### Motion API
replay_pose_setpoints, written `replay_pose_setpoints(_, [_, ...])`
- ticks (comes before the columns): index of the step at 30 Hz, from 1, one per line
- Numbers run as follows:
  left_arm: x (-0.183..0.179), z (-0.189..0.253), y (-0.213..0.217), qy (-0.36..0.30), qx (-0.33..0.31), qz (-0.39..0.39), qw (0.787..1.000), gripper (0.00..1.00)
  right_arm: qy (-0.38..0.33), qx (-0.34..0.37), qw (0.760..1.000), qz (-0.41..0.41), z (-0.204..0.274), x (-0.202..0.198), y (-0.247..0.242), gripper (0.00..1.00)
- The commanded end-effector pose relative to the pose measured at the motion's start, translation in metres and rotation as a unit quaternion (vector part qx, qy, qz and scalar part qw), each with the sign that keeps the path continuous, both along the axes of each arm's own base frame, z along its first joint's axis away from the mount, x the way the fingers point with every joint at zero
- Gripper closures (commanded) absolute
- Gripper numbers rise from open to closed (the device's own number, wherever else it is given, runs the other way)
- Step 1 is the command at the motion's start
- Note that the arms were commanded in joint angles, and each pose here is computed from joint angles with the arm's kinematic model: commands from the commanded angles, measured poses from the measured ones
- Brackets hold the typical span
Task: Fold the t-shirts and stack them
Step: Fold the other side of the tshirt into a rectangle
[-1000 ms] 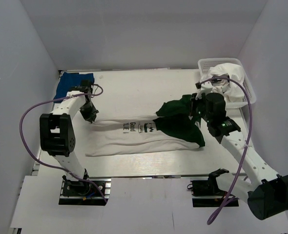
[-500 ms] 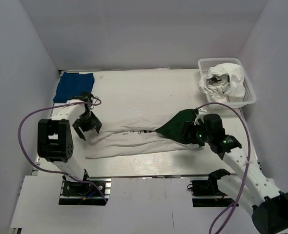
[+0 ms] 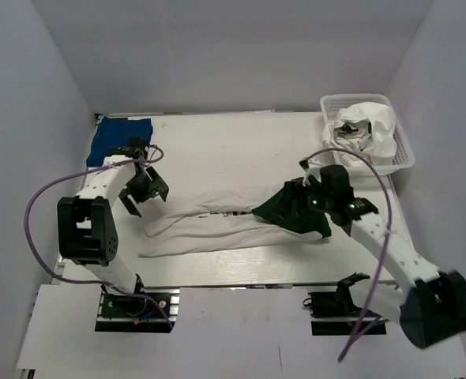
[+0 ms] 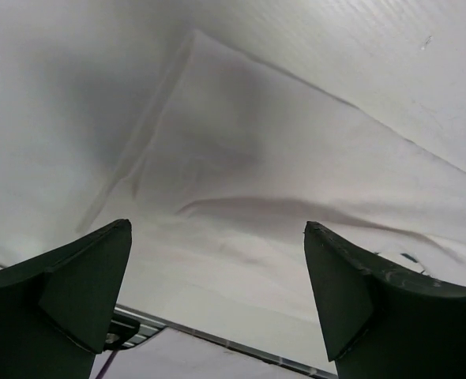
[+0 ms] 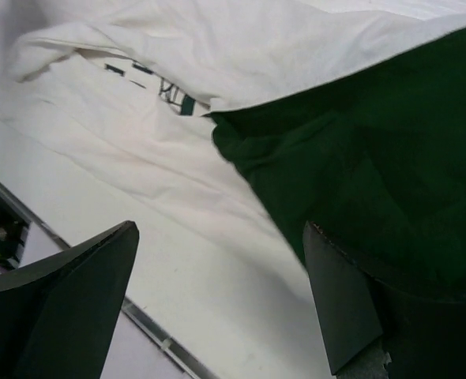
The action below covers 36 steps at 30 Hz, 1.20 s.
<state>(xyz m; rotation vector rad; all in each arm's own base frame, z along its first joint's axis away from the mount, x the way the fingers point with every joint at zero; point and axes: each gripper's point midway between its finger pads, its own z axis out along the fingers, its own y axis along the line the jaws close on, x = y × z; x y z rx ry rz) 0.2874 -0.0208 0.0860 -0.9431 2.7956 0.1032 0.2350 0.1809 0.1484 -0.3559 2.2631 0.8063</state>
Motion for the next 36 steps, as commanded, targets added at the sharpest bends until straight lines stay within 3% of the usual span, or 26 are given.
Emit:
replay_pose_setpoints(1, [0.026, -0.003, -0.026, -0.033, -0.055, -0.028, 0.998, 0.00, -0.047, 0.015, 0.997, 0.055, 0.005, 0.034, 0.028, 0.10])
replay_pose_setpoints(3, [0.028, -0.007, -0.031, -0.032, -0.061, -0.034, 0.997, 0.00, -0.023, 0.008, 0.997, 0.069, -0.012, 0.046, 0.039, 0.10])
replay_pose_setpoints(10, [-0.003, -0.038, -0.031, 0.023, -0.051, -0.043, 0.998, 0.00, 0.033, 0.001, 0.990, 0.139, -0.050, 0.033, 0.072, 0.10])
replay_pose_setpoints(17, [-0.010, -0.045, -0.023, 0.047, -0.022, -0.039, 0.998, 0.00, 0.111, -0.040, 0.969, 0.219, -0.066, -0.036, 0.067, 0.10])
replay_pose_setpoints(21, [-0.012, -0.045, -0.017, 0.051, -0.006, -0.037, 0.998, 0.00, 0.142, -0.069, 0.963, 0.218, -0.067, -0.084, 0.039, 0.10])
replay_pose_setpoints(24, [-0.019, -0.043, -0.014, 0.067, 0.002, -0.037, 0.997, 0.00, 0.137, -0.069, 0.969, 0.194, -0.051, -0.097, 0.025, 0.10])
replay_pose_setpoints(28, [-0.028, -0.038, -0.010, 0.068, 0.011, -0.031, 0.997, 0.00, 0.035, -0.067, 0.990, 0.115, -0.011, -0.063, 0.018, 0.10])
replay_pose_setpoints(29, [-0.034, -0.040, -0.010, 0.077, 0.011, -0.027, 0.997, 0.00, -0.012, -0.087, 0.996, 0.030, -0.001, -0.034, 0.004, 0.10])
replay_pose_setpoints(31, [-0.036, -0.039, -0.008, 0.077, 0.016, -0.027, 0.997, 0.00, -0.035, -0.099, 0.993, -0.059, 0.009, -0.008, -0.010, 0.10])
replay_pose_setpoints(34, [-0.044, -0.043, -0.007, 0.085, 0.017, -0.027, 0.996, 0.00, -0.049, -0.124, 0.987, -0.091, 0.014, 0.021, -0.009, 0.10])
replay_pose_setpoints(36, [-0.051, -0.044, -0.009, 0.097, 0.010, -0.018, 0.995, 0.00, -0.012, -0.149, 0.984, -0.101, -0.003, 0.030, -0.006, 0.10])
